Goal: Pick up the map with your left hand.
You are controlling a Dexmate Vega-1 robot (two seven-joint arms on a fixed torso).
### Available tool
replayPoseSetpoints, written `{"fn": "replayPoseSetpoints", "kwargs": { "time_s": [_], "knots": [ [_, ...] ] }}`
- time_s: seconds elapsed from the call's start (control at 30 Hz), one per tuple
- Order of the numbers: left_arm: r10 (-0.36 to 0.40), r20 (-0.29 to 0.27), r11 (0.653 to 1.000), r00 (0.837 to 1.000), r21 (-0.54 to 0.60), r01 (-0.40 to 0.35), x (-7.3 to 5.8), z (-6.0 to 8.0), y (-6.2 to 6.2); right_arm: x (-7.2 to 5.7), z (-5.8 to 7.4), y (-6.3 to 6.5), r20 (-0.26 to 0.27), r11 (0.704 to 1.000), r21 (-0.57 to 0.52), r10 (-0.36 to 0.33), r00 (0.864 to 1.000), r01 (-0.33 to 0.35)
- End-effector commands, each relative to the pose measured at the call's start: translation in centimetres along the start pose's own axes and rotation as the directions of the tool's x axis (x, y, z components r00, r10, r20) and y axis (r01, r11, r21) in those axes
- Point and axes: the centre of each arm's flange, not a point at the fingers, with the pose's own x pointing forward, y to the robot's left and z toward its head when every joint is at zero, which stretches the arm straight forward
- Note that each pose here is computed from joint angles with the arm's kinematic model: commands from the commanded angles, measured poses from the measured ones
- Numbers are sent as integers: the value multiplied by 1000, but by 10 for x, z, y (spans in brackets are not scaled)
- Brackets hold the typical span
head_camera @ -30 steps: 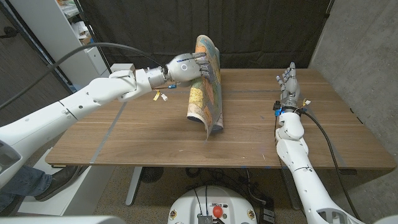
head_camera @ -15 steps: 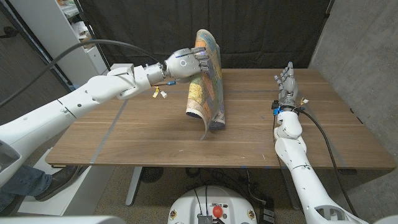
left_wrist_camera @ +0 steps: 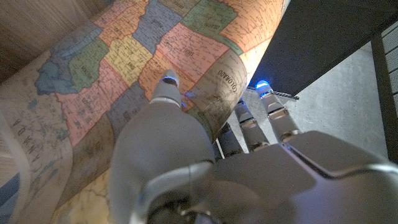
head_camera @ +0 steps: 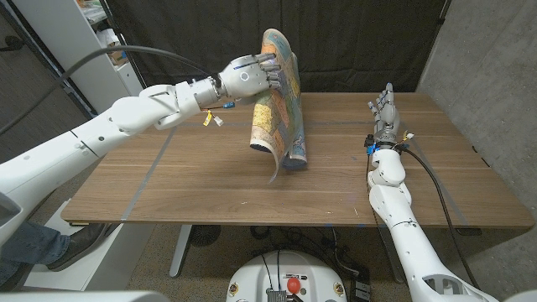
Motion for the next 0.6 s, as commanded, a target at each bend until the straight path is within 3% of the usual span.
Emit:
{"fn": "replayPoseSetpoints", "kwargs": {
  "time_s": [0.03, 0.6],
  "knots": [
    [20, -20, 1000, 1000, 7, -20, -2, -3, 6, -1, 2, 1, 0, 1000, 4, -7, 1000, 7],
    [29, -23, 999, 999, 13, -29, -6, -2, 11, -6, 0, 5, -4, 1000, 4, -6, 1000, 6]
  ]
}}
